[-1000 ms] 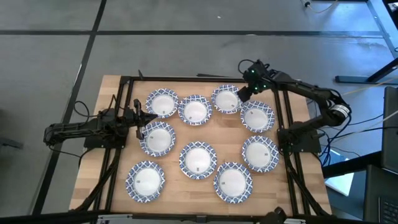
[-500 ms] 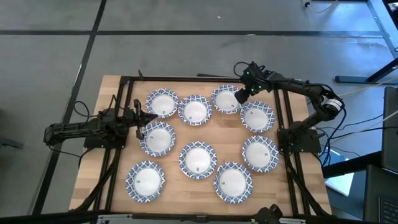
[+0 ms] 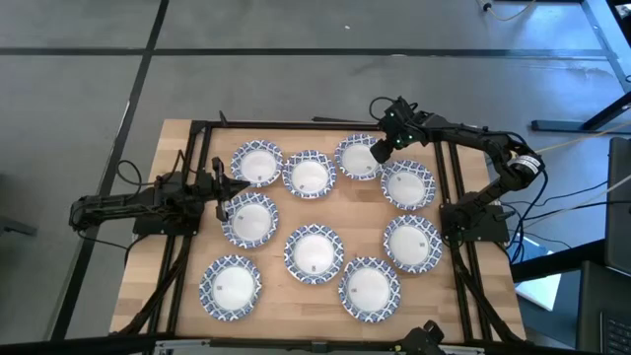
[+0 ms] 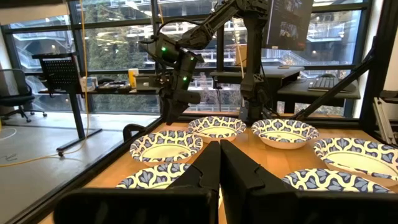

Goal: Nest bowls inside each other
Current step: Stack the bowl on top of the bowl on the table

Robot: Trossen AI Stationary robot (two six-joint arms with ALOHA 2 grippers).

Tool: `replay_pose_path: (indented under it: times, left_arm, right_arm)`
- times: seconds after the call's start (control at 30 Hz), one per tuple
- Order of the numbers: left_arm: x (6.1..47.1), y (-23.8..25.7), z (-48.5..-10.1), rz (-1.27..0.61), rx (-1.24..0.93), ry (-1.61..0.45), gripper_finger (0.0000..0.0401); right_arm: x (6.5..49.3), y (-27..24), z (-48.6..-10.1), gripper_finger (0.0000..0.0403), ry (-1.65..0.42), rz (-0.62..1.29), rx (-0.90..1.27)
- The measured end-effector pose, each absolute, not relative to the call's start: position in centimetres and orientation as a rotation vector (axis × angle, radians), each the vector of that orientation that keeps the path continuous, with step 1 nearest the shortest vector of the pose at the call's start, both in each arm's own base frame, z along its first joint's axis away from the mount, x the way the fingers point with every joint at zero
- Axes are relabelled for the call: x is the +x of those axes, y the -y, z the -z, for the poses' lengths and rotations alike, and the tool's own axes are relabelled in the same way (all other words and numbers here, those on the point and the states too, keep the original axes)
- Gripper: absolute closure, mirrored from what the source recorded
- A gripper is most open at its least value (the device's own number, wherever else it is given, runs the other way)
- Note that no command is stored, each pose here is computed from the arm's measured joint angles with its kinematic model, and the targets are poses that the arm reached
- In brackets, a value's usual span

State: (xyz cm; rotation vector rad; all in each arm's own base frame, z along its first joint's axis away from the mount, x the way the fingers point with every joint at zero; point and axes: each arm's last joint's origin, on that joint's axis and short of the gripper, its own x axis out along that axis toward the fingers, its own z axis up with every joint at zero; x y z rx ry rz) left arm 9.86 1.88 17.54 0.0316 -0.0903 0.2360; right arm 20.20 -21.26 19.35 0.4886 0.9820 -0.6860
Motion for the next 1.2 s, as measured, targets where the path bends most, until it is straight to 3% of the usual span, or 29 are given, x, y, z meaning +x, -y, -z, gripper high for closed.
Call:
replay_pose_path:
  times: [1.2]
  left_arm:
    - [9.9, -1.9, -17.5, -0.236, 0.03, 0.09, 0.0401]
  right_arm:
    - [19.4, 20.7, -17.9, 0.0189, -1.021, 0.796, 0.572]
